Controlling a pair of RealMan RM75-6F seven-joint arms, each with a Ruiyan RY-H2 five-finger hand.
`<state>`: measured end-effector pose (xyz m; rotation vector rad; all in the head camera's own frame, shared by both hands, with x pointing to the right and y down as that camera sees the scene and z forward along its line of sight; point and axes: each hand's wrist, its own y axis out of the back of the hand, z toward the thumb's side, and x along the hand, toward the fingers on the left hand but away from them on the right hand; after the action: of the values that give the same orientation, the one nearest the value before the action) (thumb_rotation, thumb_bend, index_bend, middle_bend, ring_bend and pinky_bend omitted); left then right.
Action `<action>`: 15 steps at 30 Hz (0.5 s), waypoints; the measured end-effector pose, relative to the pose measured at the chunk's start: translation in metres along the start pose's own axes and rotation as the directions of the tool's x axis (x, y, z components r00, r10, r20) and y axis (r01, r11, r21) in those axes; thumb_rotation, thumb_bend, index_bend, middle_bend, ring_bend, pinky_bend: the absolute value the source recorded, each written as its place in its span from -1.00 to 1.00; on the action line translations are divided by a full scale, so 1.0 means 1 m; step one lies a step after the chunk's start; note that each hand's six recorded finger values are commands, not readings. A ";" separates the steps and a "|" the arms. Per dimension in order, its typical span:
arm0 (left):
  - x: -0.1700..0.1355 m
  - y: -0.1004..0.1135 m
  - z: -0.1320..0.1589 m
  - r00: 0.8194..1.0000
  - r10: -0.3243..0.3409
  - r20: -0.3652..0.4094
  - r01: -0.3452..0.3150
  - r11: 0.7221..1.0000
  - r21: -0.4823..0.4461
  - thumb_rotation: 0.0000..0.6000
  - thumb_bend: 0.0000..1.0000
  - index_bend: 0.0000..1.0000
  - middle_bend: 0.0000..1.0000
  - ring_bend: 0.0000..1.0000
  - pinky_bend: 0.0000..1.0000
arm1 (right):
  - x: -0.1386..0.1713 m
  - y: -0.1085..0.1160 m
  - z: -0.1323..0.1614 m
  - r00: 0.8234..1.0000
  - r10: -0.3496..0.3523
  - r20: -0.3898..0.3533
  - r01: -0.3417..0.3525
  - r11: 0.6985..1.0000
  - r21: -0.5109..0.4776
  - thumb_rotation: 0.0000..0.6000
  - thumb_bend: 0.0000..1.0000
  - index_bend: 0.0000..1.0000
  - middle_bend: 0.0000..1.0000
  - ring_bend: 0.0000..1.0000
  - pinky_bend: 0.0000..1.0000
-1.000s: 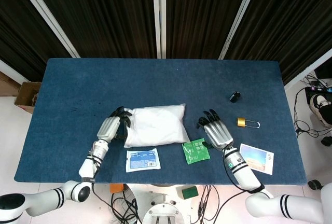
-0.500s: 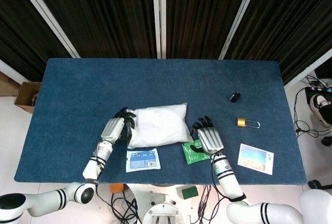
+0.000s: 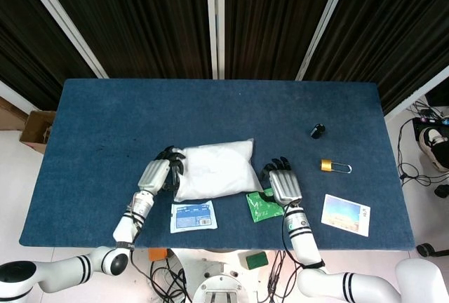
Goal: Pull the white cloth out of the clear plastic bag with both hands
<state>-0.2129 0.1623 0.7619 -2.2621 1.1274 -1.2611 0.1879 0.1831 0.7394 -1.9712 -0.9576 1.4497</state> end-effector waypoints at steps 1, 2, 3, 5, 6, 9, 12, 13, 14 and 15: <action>0.000 0.000 0.000 1.000 0.000 0.000 0.000 1.000 0.003 1.00 0.08 0.44 -0.52 -0.95 -0.78 | 0.001 -0.001 0.001 1.000 0.004 -0.001 -0.004 1.000 -0.006 1.00 -0.53 0.11 -0.25 -0.72 -0.74; 0.000 0.000 0.000 1.000 0.000 0.000 0.000 1.000 0.007 1.00 0.08 0.44 -0.52 -0.95 -0.78 | 0.001 -0.001 0.002 1.000 0.006 -0.002 -0.006 1.000 -0.011 1.00 -0.54 0.11 -0.25 -0.72 -0.74; 0.000 -0.001 -0.001 1.000 -0.001 0.000 0.001 1.000 0.011 1.00 0.08 0.44 -0.52 -0.95 -0.78 | 0.002 -0.001 0.003 1.000 0.008 -0.002 -0.008 1.000 -0.016 1.00 -0.55 0.11 -0.25 -0.72 -0.74; 0.000 -0.001 -0.001 1.000 -0.002 0.000 0.002 1.000 0.011 1.00 0.08 0.44 -0.52 -0.95 -0.78 | 0.004 -0.001 0.004 1.000 0.011 -0.002 -0.011 0.999 -0.032 1.00 -0.57 0.11 -0.24 -0.72 -0.74; 0.000 -0.002 0.000 1.000 -0.003 0.001 0.003 1.000 0.010 1.00 0.08 0.44 -0.52 -0.95 -0.78 | 0.004 0.000 0.004 1.000 0.013 -0.001 -0.013 0.999 -0.040 1.00 -0.57 0.11 -0.24 -0.72 -0.74; 0.000 -0.003 0.001 1.000 -0.007 0.007 0.007 1.000 0.012 1.00 0.08 0.44 -0.52 -0.95 -0.78 | 0.004 0.001 0.004 1.000 0.014 0.009 -0.014 0.998 -0.053 1.00 -0.57 0.13 -0.23 -0.71 -0.74; 0.000 -0.006 0.003 1.000 -0.012 0.011 0.012 1.000 0.017 1.00 0.08 0.44 -0.53 -0.95 -0.78 | 0.003 0.000 0.006 1.000 0.022 0.012 -0.021 0.998 -0.064 1.00 -0.57 0.14 -0.23 -0.70 -0.74; 0.000 -0.006 0.003 1.000 -0.014 0.011 0.014 1.000 0.019 1.00 0.08 0.44 -0.53 -0.95 -0.78 | 0.003 0.000 0.006 1.000 0.026 0.013 -0.025 0.997 -0.069 1.00 -0.57 0.14 -0.22 -0.69 -0.74; 0.000 -0.007 0.003 1.000 -0.016 0.011 0.015 1.000 0.020 1.00 0.08 0.44 -0.53 -0.95 -0.78 | 0.003 0.000 0.007 1.000 0.026 0.013 -0.025 0.997 -0.071 1.00 -0.56 0.15 -0.22 -0.68 -0.74; 0.000 -0.007 0.003 1.000 -0.016 0.011 0.016 1.000 0.020 1.00 0.08 0.44 -0.53 -0.95 -0.78 | 0.003 0.001 0.007 1.000 0.024 0.015 -0.023 0.997 -0.070 1.00 -0.55 0.17 -0.21 -0.68 -0.74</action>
<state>-0.2073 0.1663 0.7648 -2.2652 1.0900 -1.2589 0.1824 0.1852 0.7349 -2.0298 -1.0080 1.4647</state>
